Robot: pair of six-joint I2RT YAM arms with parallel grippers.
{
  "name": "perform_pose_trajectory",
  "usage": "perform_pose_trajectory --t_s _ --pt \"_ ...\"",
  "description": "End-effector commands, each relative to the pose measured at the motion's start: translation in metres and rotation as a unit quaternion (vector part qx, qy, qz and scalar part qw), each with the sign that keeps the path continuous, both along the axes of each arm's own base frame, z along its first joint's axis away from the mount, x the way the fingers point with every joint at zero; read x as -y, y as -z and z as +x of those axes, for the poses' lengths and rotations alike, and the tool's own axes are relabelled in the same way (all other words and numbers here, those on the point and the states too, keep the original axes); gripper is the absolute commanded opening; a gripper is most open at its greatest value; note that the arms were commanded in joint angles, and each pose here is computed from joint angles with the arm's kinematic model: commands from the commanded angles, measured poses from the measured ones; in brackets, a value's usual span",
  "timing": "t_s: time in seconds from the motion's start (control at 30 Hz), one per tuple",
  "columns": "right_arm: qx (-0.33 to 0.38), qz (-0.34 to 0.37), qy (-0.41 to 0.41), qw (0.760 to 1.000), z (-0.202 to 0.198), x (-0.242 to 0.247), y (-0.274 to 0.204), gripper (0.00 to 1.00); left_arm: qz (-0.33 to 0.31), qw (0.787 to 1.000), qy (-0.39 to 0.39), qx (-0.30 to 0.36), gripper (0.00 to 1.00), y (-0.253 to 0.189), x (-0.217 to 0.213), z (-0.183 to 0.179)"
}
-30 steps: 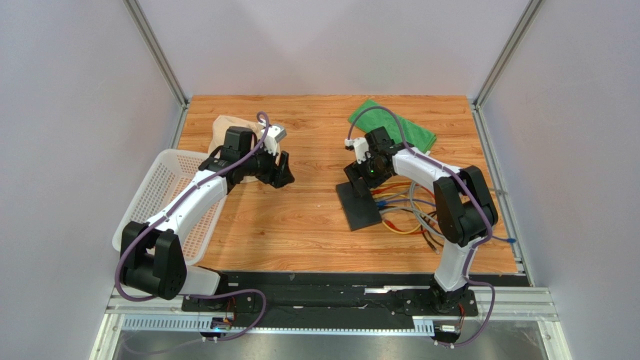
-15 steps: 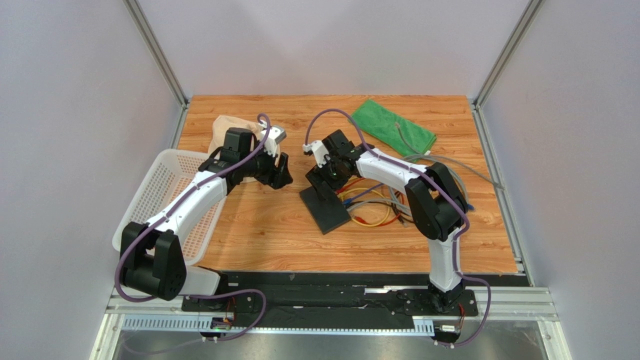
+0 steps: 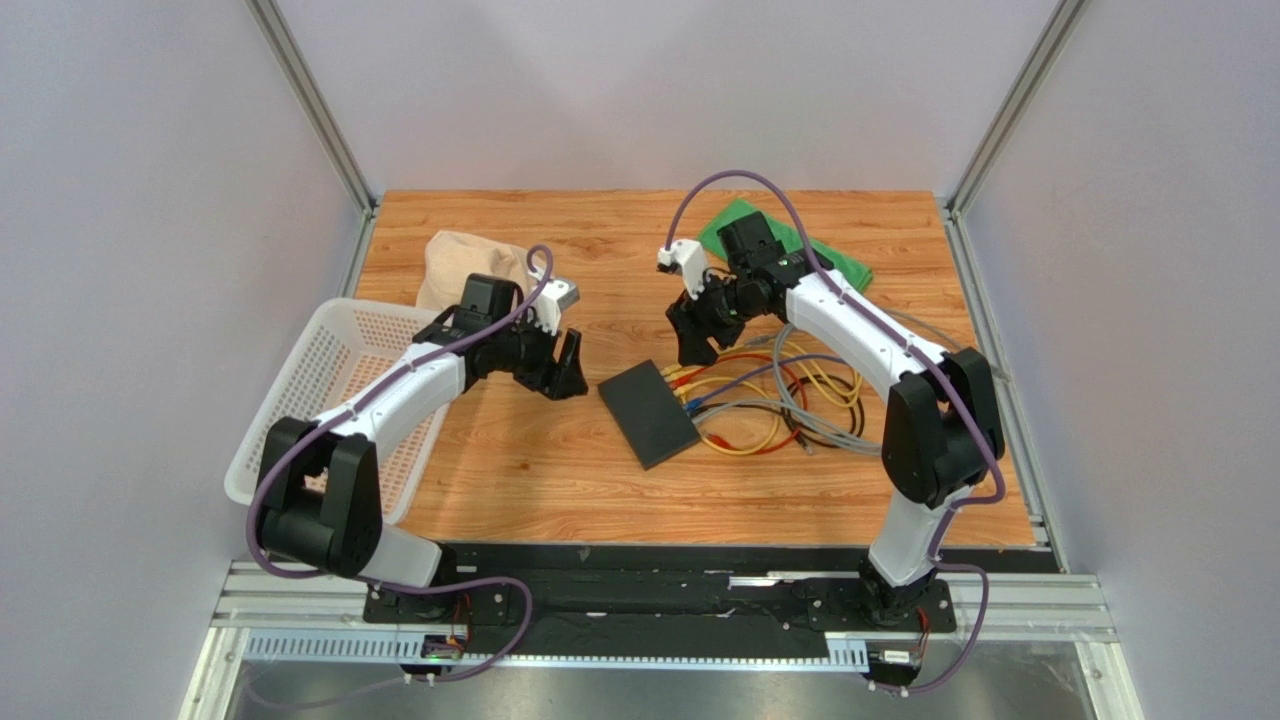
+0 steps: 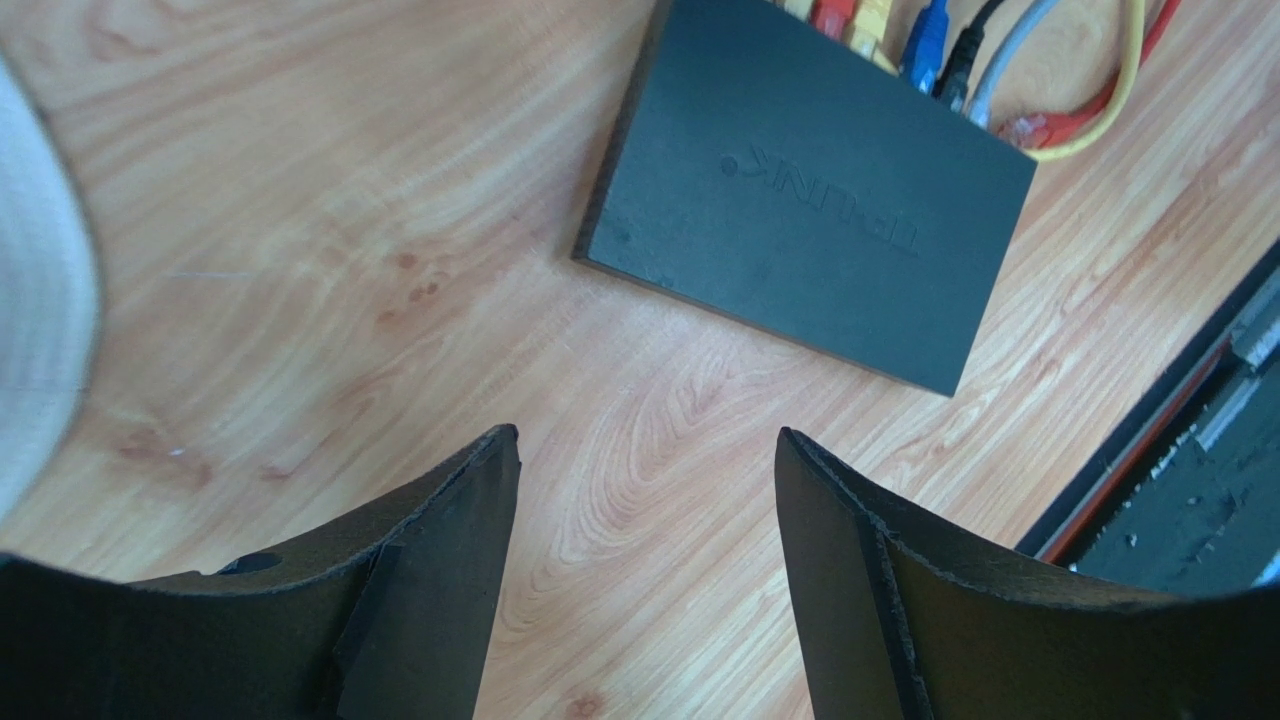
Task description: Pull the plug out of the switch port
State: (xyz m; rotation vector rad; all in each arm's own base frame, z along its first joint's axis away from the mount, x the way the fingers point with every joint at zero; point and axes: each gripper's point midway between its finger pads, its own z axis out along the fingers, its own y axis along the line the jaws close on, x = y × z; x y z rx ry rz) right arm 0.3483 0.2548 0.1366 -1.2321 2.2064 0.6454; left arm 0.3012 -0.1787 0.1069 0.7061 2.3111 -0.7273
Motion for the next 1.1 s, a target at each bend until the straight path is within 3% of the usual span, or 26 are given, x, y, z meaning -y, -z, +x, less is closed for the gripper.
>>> perform_pose_trajectory --t_s 0.0,0.13,0.17,0.27,0.37,0.77,1.07 --pt "-0.018 -0.019 -0.092 0.995 -0.059 0.022 0.007 0.55 -0.018 0.999 0.045 -0.008 0.71 0.000 0.009 -0.002" --pt "-0.047 -0.048 -0.145 0.987 -0.095 0.044 0.033 0.31 -0.015 0.998 0.045 -0.032 0.62 0.012 0.012 0.004" --pt "-0.049 -0.056 -0.149 0.986 -0.098 0.047 0.039 0.29 -0.012 0.997 0.048 -0.052 0.52 0.021 0.012 0.002" --pt "-0.061 -0.071 -0.175 0.980 -0.103 0.053 0.056 0.21 -0.009 0.995 0.057 -0.079 0.36 0.031 0.015 0.003" --pt "-0.080 -0.091 -0.181 0.976 -0.101 0.056 0.074 0.17 -0.005 0.993 0.061 -0.098 0.27 0.043 0.016 0.006" --pt "-0.084 -0.106 -0.176 0.975 -0.095 0.038 0.105 0.18 0.007 0.980 0.080 -0.182 0.32 0.076 0.034 0.024" --pt "-0.091 -0.109 -0.231 0.963 -0.109 0.017 0.118 0.19 -0.020 0.982 0.090 -0.163 0.32 0.062 0.064 0.062"
